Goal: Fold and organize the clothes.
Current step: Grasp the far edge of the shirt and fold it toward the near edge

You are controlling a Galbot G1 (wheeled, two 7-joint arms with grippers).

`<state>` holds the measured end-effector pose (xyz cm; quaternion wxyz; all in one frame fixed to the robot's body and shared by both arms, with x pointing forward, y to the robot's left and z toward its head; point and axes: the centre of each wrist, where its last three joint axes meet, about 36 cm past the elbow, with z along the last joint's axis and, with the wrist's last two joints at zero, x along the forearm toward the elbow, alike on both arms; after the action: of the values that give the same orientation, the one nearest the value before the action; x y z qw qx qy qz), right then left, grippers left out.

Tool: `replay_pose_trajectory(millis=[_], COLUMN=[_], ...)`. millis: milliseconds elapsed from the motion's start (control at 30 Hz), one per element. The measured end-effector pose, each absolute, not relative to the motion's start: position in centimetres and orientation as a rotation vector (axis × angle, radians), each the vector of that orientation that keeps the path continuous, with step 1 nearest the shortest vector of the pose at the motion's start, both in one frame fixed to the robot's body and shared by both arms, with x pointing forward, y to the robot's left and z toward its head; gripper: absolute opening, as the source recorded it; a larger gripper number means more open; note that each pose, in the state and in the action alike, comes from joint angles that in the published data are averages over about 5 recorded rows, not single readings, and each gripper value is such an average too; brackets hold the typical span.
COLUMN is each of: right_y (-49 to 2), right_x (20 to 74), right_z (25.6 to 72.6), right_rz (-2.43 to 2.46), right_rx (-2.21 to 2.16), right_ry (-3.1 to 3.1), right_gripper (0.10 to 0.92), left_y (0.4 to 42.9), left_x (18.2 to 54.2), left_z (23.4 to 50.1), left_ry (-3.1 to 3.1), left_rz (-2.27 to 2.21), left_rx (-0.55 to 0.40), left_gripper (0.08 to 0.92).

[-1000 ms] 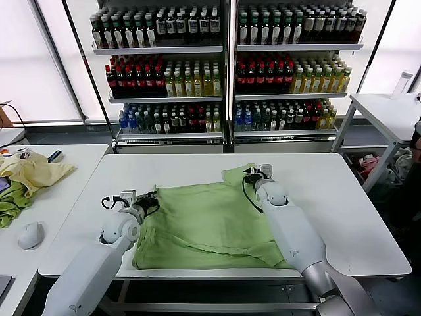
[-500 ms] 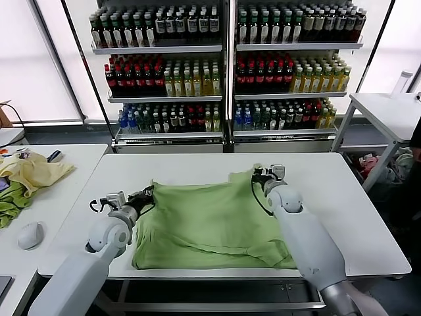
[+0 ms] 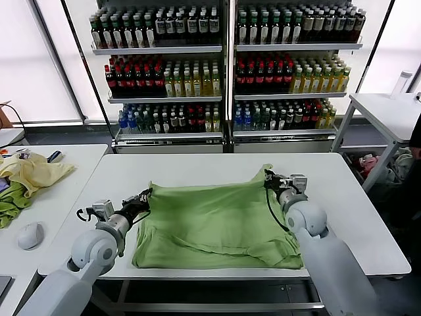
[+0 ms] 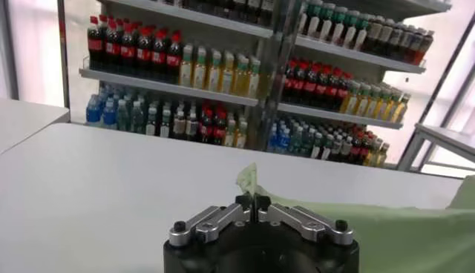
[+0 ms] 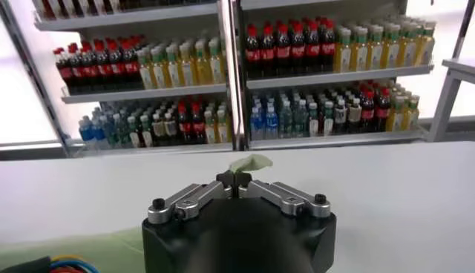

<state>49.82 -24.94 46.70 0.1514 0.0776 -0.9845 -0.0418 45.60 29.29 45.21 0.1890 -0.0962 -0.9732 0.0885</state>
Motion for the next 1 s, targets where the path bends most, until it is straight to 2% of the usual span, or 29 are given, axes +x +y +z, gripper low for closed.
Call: replay_pose_trajectory(millis=[267, 567, 700, 1000], right_y=[-25.7, -25.4, -25.1, -25.2], right_x=[44.9, 42.9, 42.4, 40.8], right_z=[45.2, 43.3, 42.5, 42.1], right_rz=[-0.124, -0.114, -0.095, -0.037], right_rx=[0.19, 0.148, 0.144, 0.132], right_ry=[-2.795, -2.741, -2.716, -2.709], right_gripper=[0.118, 0.118, 0.156, 0.406], left_y=[29.2, 28.6, 28.4, 27.7], left_x=[42.8, 41.2, 40.9, 39.6], left_z=[44.2, 42.3, 41.5, 40.9], left_ry=[-2.698, -2.666, -2.659, -2.698], left_rz=[0.191, 0.072, 0.025, -0.084], left_rx=[-0.29, -0.277, -0.267, -0.208], left_gripper=[0.097, 0.109, 0.196, 0.455])
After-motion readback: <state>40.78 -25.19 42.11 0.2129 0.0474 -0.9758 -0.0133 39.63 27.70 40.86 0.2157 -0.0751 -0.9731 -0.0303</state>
